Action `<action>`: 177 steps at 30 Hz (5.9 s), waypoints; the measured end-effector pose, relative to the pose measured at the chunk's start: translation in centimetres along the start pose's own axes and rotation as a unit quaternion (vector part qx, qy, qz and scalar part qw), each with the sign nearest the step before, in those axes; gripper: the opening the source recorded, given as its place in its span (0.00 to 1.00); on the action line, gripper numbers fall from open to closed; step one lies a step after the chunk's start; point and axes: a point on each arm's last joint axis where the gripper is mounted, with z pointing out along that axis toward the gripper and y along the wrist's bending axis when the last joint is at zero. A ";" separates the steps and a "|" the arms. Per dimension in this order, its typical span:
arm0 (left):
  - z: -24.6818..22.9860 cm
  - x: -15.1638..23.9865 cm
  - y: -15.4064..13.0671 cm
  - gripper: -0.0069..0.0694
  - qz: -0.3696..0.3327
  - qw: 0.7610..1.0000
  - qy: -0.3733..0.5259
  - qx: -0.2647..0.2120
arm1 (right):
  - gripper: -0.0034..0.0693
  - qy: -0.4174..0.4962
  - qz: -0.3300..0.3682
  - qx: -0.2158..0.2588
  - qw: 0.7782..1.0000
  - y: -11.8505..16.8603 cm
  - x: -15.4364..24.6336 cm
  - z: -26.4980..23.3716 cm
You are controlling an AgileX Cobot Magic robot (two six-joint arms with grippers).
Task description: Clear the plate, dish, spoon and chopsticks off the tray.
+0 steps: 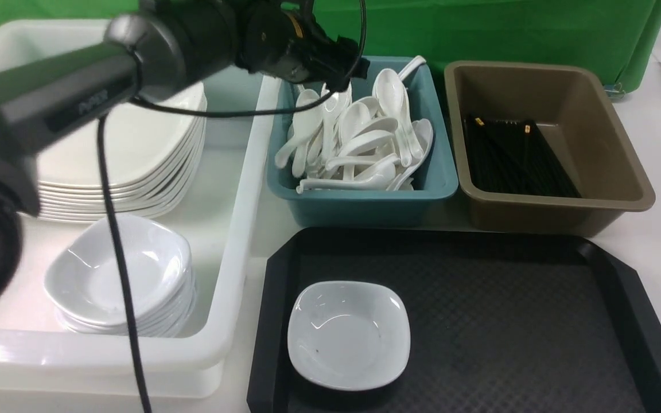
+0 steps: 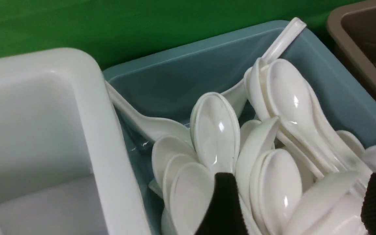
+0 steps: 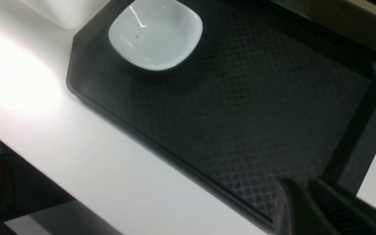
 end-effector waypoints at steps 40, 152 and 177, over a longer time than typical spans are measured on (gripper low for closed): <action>-4.9 21.3 -16.5 0.34 0.420 0.859 0.241 0.167 | 0.19 0.002 -0.045 -0.005 0.999 0.1 0.0 0.0; -35.9 25.8 -0.9 0.10 0.171 0.952 -0.235 0.099 | 0.18 -0.056 0.139 0.078 0.986 -0.6 1.7 2.0; -35.8 25.8 -0.8 0.10 0.174 0.952 -0.234 0.097 | 0.07 -0.179 0.068 0.259 0.947 -2.2 14.2 13.5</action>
